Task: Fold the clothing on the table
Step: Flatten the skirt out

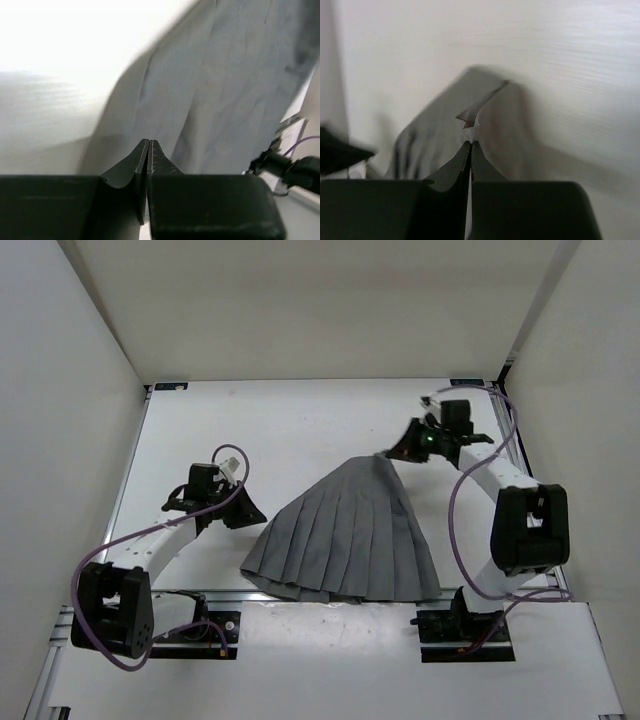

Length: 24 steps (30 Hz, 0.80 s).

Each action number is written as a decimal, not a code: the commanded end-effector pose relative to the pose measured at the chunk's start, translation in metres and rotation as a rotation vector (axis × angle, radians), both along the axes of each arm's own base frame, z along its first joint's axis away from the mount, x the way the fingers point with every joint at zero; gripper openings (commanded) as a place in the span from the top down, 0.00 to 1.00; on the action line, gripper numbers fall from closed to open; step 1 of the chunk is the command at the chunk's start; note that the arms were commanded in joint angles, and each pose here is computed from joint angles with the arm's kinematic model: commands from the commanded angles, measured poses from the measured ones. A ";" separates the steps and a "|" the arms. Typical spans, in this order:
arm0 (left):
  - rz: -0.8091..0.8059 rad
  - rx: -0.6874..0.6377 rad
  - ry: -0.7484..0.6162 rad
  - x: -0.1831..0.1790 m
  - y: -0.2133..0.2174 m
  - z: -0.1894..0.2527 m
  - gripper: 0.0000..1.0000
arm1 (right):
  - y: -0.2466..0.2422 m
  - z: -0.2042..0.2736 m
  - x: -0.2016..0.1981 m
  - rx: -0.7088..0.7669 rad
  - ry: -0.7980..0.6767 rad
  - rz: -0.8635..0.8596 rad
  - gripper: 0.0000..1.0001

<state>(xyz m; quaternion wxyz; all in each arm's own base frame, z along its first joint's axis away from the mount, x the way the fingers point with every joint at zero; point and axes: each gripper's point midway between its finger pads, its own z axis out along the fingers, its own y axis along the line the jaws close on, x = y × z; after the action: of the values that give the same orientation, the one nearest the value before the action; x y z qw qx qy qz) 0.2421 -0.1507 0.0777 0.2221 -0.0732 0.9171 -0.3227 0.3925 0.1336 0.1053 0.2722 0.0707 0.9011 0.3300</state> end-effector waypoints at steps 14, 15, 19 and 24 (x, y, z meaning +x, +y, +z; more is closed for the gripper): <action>0.054 -0.052 -0.015 0.021 0.007 0.006 0.87 | 0.023 -0.002 -0.289 -0.195 0.376 0.660 1.00; 0.058 -0.044 -0.018 0.023 0.008 0.006 0.87 | 0.023 -0.004 -0.298 -0.174 0.411 0.666 1.00; 0.057 -0.046 -0.039 0.034 0.010 0.017 0.88 | -0.007 -0.028 -0.299 -0.372 0.553 0.558 1.00; 0.048 -0.056 -0.053 0.040 0.004 0.025 0.87 | 0.013 -0.006 -0.250 -0.273 0.429 0.464 1.00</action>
<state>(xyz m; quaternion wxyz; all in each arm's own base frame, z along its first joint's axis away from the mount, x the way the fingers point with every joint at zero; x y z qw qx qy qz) 0.2729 -0.1410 0.0850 0.2320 -0.1079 0.9083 -0.3308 0.1040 0.1400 0.0778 -0.0598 -0.1272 0.9617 0.2352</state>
